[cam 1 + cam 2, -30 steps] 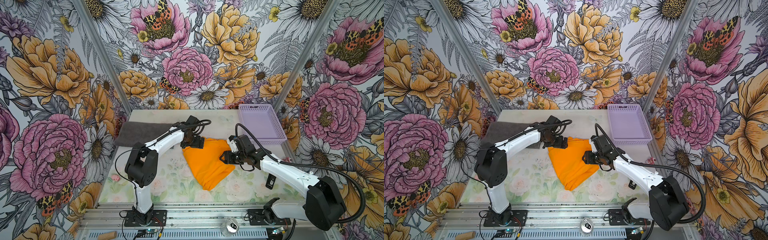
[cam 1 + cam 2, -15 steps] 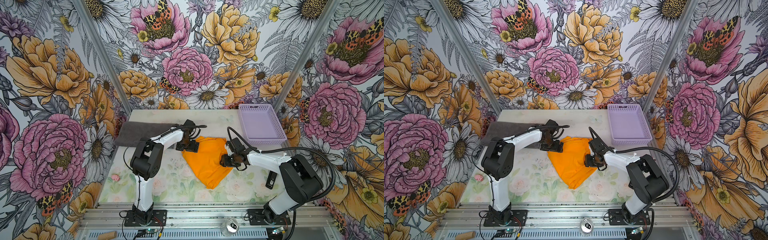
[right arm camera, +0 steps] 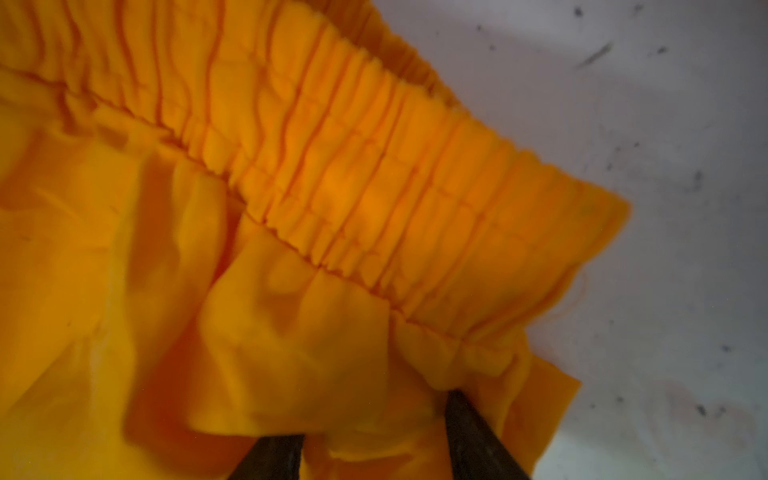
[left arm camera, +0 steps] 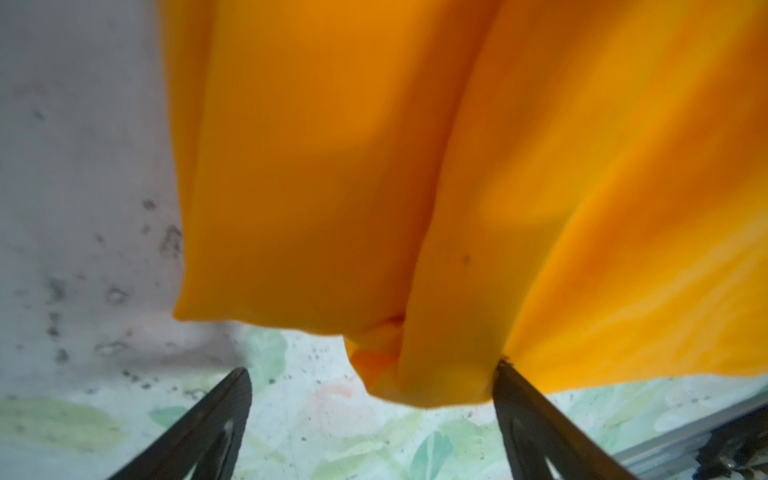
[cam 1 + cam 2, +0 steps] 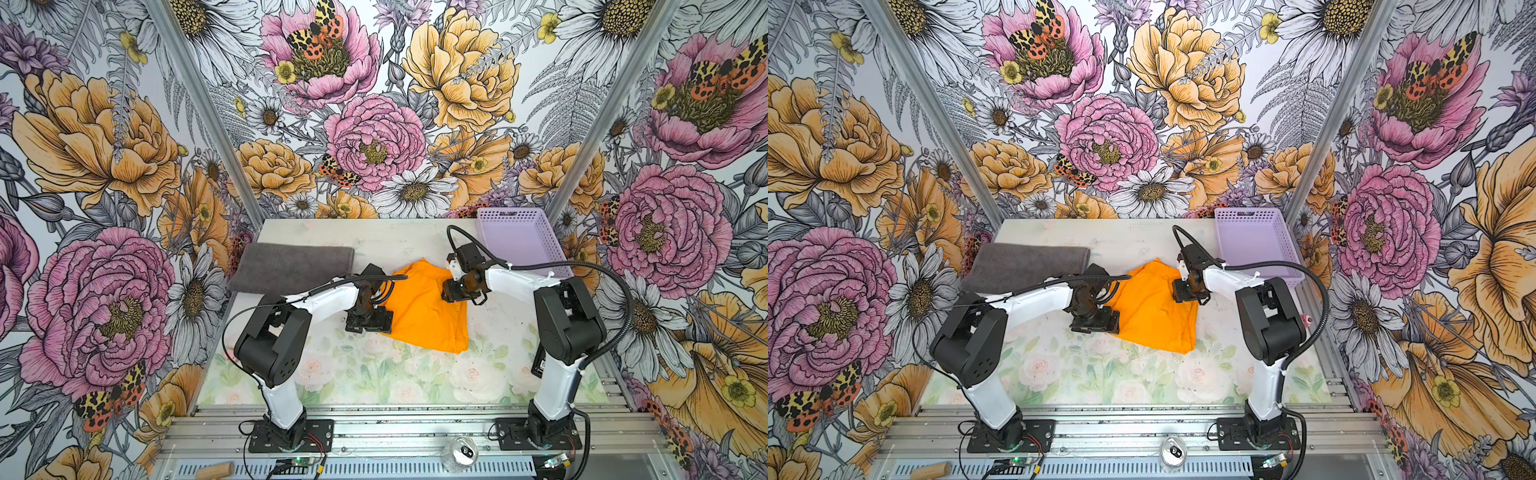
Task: Fold and stack the mixed laundry pile
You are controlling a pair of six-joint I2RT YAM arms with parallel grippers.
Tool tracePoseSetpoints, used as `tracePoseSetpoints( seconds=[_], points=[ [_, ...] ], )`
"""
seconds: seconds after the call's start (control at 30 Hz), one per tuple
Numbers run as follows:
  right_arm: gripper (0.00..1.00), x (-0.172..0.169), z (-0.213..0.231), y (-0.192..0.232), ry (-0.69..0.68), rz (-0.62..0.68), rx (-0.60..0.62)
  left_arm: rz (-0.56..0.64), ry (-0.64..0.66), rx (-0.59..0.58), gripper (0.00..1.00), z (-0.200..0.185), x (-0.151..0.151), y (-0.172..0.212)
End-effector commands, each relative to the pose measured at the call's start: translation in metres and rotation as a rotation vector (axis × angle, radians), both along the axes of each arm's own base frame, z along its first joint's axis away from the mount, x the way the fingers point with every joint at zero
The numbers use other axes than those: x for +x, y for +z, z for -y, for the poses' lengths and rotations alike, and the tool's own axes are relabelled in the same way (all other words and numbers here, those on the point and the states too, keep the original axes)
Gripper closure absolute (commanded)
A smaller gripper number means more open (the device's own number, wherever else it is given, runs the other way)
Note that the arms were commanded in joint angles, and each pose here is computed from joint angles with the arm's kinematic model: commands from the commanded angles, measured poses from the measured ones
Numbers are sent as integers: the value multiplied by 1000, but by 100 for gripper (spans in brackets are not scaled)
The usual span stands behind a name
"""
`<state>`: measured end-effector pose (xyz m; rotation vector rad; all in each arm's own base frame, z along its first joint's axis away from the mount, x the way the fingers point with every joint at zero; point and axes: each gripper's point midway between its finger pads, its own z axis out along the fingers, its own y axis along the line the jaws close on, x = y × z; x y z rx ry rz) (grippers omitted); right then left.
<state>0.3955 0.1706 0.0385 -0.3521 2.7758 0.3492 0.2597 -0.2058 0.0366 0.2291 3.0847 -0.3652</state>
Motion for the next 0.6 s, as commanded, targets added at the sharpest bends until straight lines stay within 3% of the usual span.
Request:
tracePoseSetpoints(
  seconds=[0.0, 0.17, 0.33, 0.57],
  points=[
    [43, 10, 0, 12, 48, 24, -36, 11, 56, -82, 8, 15, -9, 13],
    [35, -4, 1, 53, 31, 62, 15, 168, 101, -138, 1, 13, 17, 57],
    [27, -40, 0, 68, -47, 38, 109, 347, 124, -207, 1, 1, 70, 97],
    [25, -67, -13, 51, -92, 25, 149, 351, -30, -218, 1, 33, 104, 86]
  ],
)
